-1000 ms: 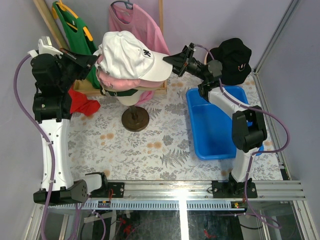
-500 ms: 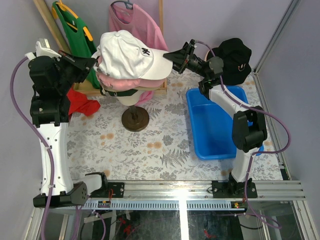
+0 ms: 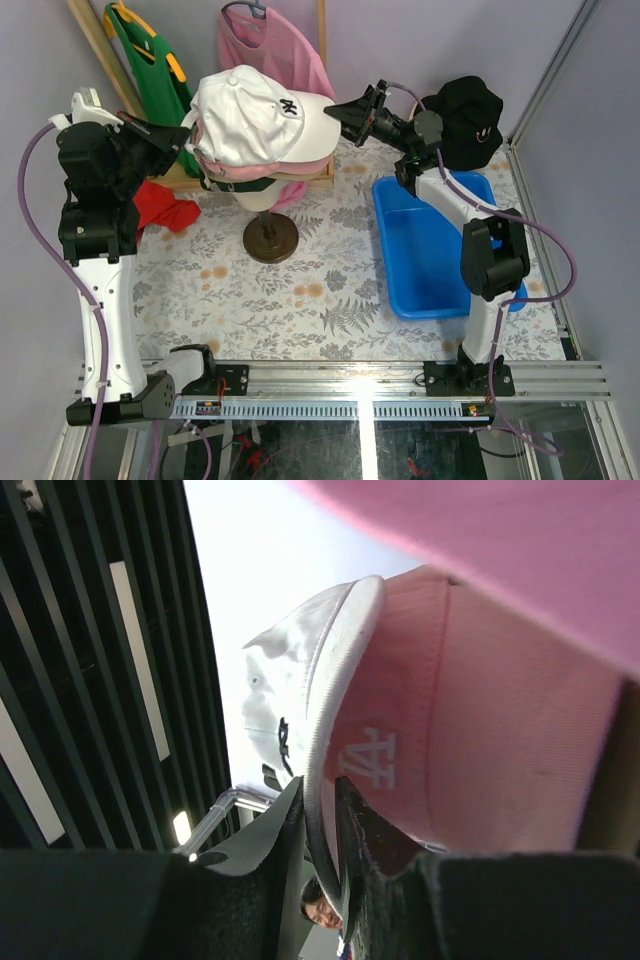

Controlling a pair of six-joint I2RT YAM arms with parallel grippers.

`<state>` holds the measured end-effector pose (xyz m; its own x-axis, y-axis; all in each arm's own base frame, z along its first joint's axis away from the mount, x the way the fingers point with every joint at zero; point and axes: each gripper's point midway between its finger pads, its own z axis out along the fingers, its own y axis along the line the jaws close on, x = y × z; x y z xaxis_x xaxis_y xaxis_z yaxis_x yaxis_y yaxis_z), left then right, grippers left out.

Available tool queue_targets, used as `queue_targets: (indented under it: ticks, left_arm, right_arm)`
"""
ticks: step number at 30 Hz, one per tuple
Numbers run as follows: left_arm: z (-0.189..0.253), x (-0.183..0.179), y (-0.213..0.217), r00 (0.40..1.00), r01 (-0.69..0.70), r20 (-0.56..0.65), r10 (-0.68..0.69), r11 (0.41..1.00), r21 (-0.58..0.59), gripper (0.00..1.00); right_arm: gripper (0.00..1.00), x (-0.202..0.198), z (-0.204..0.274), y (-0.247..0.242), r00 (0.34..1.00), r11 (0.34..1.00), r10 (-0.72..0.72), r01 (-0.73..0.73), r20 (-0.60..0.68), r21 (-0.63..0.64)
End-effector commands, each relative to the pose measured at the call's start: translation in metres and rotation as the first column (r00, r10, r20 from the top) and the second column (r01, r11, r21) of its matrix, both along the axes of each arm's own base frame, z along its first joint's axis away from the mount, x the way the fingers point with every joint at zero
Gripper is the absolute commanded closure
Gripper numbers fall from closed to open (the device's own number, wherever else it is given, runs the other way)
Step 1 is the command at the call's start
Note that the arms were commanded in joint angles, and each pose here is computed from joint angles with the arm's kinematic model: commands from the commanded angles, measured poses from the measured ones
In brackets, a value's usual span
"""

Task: Stack the hats
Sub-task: Stack the hat on the hat.

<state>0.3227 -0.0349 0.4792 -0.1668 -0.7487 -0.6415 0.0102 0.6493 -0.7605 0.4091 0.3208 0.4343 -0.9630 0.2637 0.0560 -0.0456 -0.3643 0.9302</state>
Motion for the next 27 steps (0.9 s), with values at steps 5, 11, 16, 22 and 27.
queue_targets:
  ticks: [5,11,16,22,27]
  left_arm:
    - [-0.025,0.007,0.011,0.998,-0.036,-0.058,0.039,0.998,0.060,1.00]
    - [-0.037,0.018,0.015,0.994,-0.041,-0.098,0.049,0.996,0.083,1.00]
    - [-0.050,0.022,0.017,0.990,-0.037,-0.132,0.050,0.995,0.093,1.00]
    - [-0.062,0.027,0.017,0.983,-0.027,-0.181,0.043,0.996,0.088,1.00]
    - [-0.075,0.031,0.015,0.975,-0.016,-0.218,0.032,0.997,0.079,1.00]
  right_arm:
    - [0.78,0.016,-0.001,0.001,0.999,1.000,0.000,0.000,0.042,0.001]
    - [0.79,0.028,-0.006,0.005,1.000,1.000,-0.005,0.005,0.027,-0.003]
    - [0.80,0.029,-0.012,0.007,1.000,1.000,0.000,0.000,0.022,-0.018]
    - [0.84,0.027,-0.027,0.008,1.000,0.999,0.007,-0.006,0.017,-0.042]
    - [0.87,0.024,-0.051,0.007,1.000,0.998,0.012,-0.012,-0.003,-0.056]
